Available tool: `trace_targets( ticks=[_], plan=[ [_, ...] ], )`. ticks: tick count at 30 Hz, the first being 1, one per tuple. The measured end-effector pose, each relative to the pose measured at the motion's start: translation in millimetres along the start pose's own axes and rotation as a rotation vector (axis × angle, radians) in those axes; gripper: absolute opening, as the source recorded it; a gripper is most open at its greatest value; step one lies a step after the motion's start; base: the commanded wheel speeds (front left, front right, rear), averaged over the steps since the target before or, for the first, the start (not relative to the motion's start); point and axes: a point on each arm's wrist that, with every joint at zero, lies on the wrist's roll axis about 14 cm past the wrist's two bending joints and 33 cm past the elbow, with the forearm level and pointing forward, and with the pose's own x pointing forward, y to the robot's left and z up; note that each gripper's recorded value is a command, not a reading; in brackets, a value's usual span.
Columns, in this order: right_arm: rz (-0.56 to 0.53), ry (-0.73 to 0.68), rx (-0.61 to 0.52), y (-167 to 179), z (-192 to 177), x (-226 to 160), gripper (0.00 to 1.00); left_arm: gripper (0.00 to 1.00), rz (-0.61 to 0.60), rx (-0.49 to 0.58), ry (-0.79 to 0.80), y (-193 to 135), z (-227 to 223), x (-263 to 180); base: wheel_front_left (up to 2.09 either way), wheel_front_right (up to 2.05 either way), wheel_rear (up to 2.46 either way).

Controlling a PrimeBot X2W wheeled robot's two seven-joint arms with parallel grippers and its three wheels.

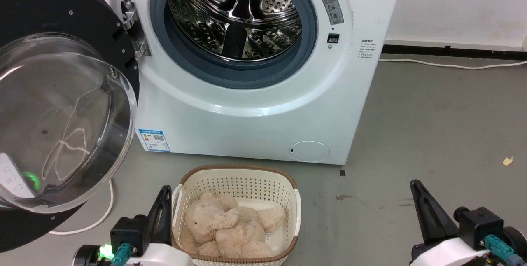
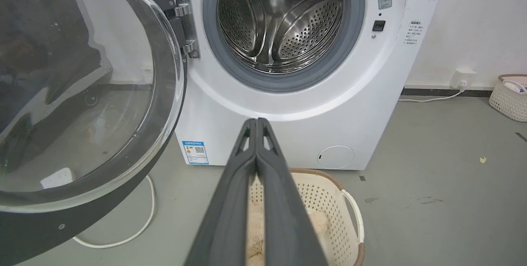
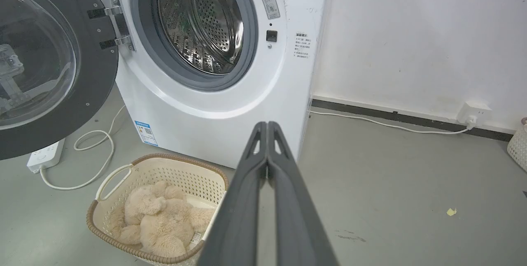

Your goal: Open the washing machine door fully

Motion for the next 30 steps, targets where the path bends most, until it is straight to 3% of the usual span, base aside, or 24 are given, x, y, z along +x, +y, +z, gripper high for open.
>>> trace_targets(
  ticks=[30],
  plan=[
    [0.012,0.036,-0.022,3.3,-1.6,5.5,0.0,0.0,0.009,0.03,0.02,5.9,4.4,8.5,0.0,0.0,0.0]
  ],
)
